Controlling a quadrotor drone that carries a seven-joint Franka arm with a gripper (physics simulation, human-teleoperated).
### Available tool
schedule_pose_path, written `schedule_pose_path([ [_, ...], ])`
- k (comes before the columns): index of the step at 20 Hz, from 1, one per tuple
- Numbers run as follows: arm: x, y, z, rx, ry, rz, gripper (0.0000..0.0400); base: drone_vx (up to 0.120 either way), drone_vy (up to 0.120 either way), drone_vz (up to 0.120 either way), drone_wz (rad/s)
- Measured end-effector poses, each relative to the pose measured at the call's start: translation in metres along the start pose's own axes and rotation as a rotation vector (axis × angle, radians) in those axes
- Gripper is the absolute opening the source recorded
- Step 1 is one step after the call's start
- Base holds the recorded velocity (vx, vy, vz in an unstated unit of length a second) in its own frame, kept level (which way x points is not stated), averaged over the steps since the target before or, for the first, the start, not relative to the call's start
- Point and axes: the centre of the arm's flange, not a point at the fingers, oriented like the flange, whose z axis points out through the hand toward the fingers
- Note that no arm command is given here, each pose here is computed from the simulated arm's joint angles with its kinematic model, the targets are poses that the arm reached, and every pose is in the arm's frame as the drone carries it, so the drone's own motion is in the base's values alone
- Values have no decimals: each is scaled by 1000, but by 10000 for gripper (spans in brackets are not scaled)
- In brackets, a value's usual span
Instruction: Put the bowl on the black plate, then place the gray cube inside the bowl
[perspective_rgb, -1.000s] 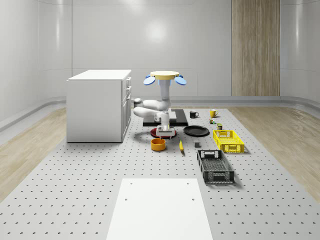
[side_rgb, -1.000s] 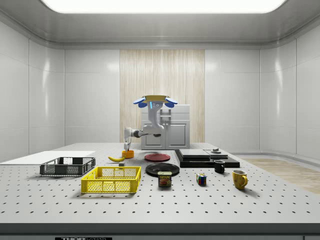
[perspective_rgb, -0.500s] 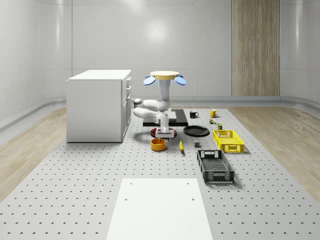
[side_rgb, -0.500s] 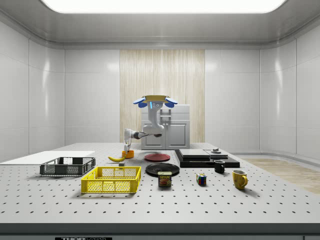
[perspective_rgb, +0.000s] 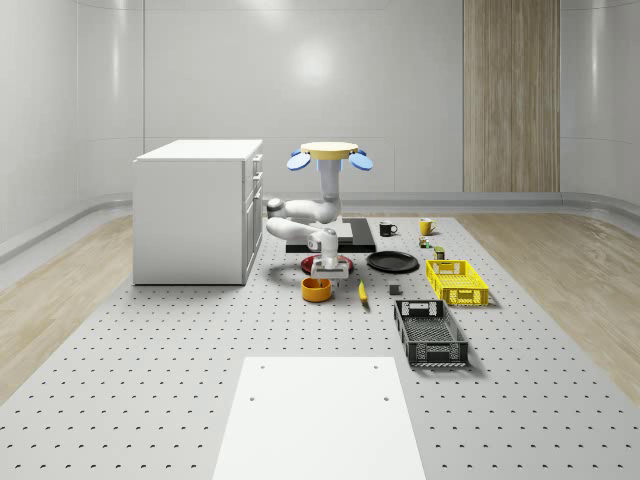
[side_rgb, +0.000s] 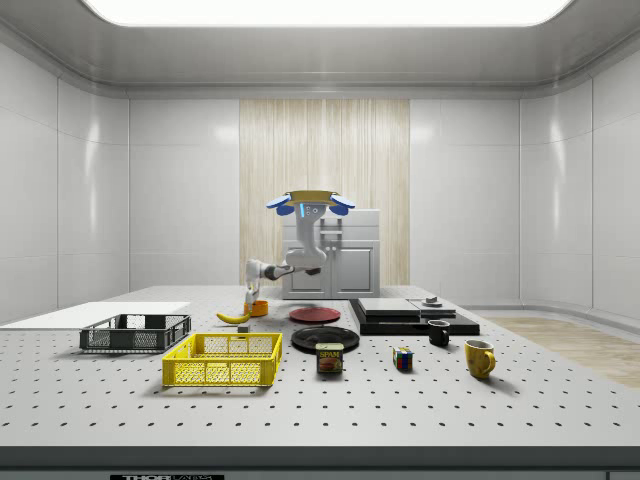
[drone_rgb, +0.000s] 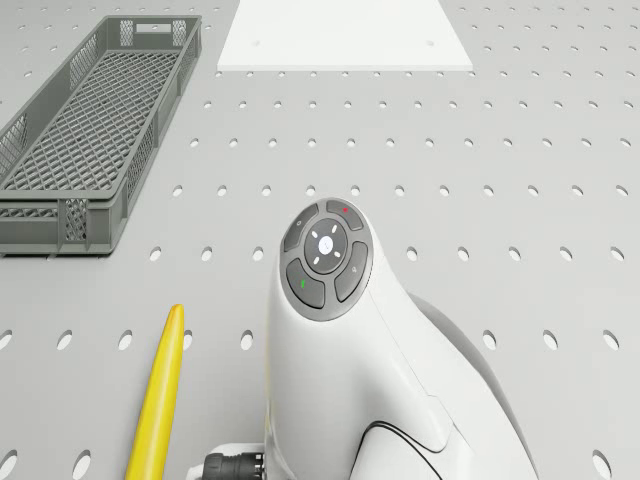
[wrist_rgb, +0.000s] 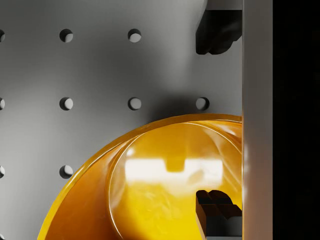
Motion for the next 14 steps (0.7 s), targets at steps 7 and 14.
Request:
schedule_pose_path([
  [7, 1, -3, 13, 0, 0, 0, 400, 0, 0, 0, 0],
  [14, 3, -2, 18, 0, 0, 0, 254, 0, 0, 0, 0],
])
